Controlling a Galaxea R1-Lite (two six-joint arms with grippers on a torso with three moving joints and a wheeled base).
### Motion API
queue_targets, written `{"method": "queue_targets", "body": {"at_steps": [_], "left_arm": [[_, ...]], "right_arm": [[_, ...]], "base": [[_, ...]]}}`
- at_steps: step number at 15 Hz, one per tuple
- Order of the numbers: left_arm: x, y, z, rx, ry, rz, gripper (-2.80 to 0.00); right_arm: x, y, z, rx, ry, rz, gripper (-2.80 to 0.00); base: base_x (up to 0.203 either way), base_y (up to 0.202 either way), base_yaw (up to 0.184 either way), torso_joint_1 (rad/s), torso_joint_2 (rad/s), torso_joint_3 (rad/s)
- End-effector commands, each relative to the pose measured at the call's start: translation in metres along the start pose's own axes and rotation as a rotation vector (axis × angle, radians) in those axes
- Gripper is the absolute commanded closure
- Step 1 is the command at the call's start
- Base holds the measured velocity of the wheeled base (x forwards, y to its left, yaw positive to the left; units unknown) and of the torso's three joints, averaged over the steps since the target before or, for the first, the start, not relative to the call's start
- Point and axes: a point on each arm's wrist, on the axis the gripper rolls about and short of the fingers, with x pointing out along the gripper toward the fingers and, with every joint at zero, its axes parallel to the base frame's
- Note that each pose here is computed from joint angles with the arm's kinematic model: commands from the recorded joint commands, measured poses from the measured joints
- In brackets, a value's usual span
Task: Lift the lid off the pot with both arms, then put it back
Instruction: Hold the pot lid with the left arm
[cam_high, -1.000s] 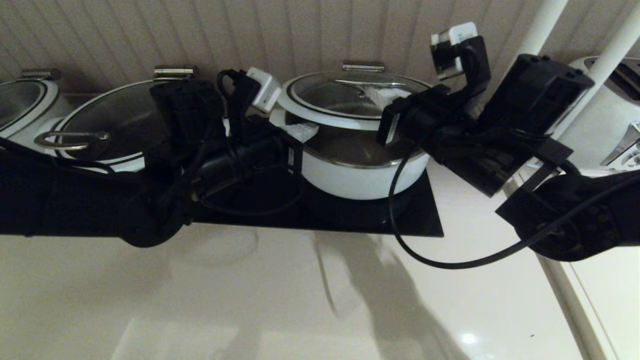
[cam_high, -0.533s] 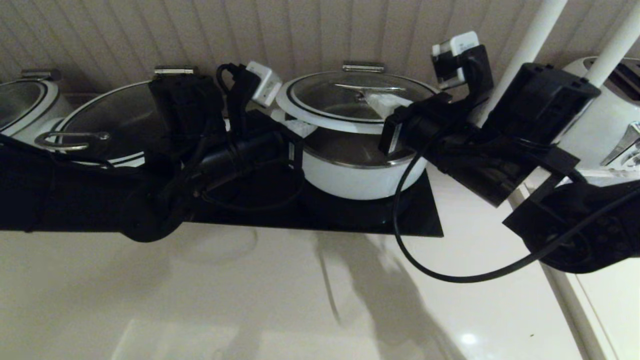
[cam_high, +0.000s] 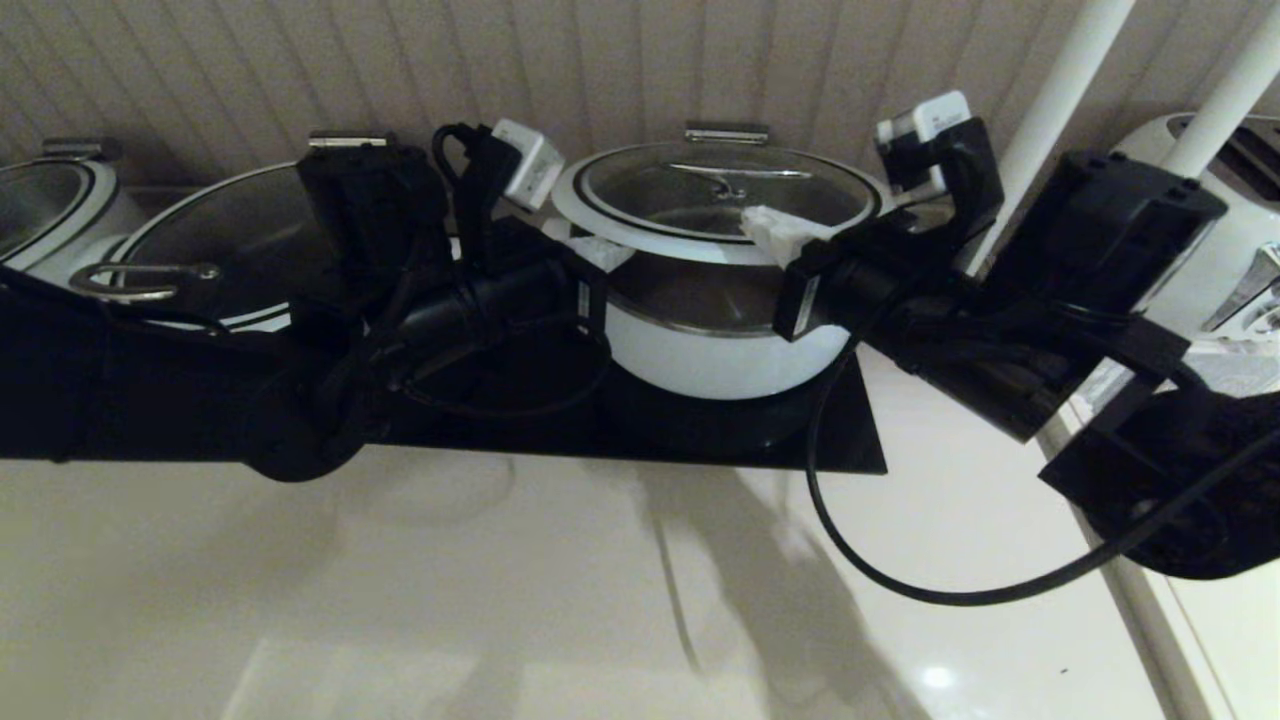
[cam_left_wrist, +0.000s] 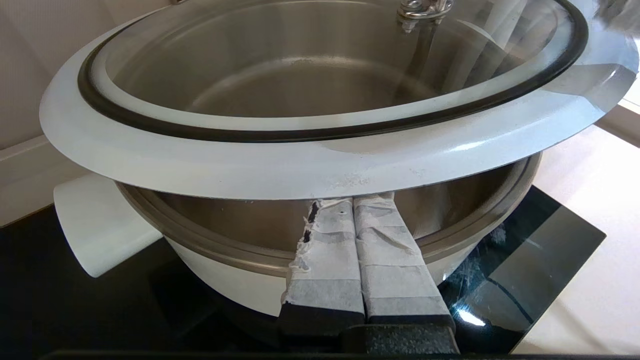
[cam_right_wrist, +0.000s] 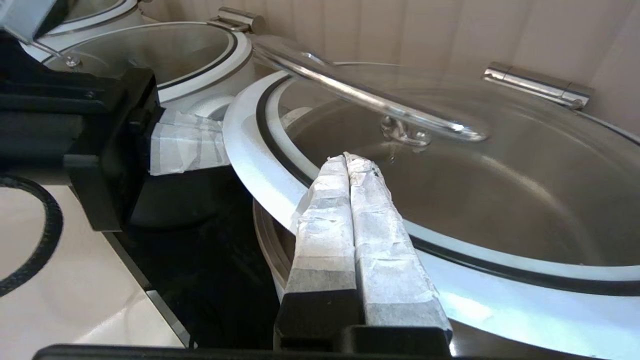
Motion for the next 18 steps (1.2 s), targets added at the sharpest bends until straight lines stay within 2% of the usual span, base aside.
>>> {"method": "queue_targets", "body": {"at_steps": [1,10,18], "left_arm": [[-0.001,0.000,0.000,0.002,-0.004,-0.001,0.00],[0.000,0.000,-0.002,0.001,0.000,0.000,0.00],[0.000,0.000,-0.001,0.002,-0.002,0.001,0.00]], "right_arm": [[-0.004,-0.001,0.006,-0.001,-0.016,-0.001,0.00],[-0.036,-0.002,0.019,-0.002,-0.014,-0.003,0.00],[-0.086,0.000,0.016,0.005,0.041,0.003,0.00]], "base": [[0.000,0.000,0.000,0.000,0.00,0.000],[0.000,0.000,0.000,0.000,0.00,0.000],[0.000,0.000,0.000,0.000,0.00,0.000]]}}
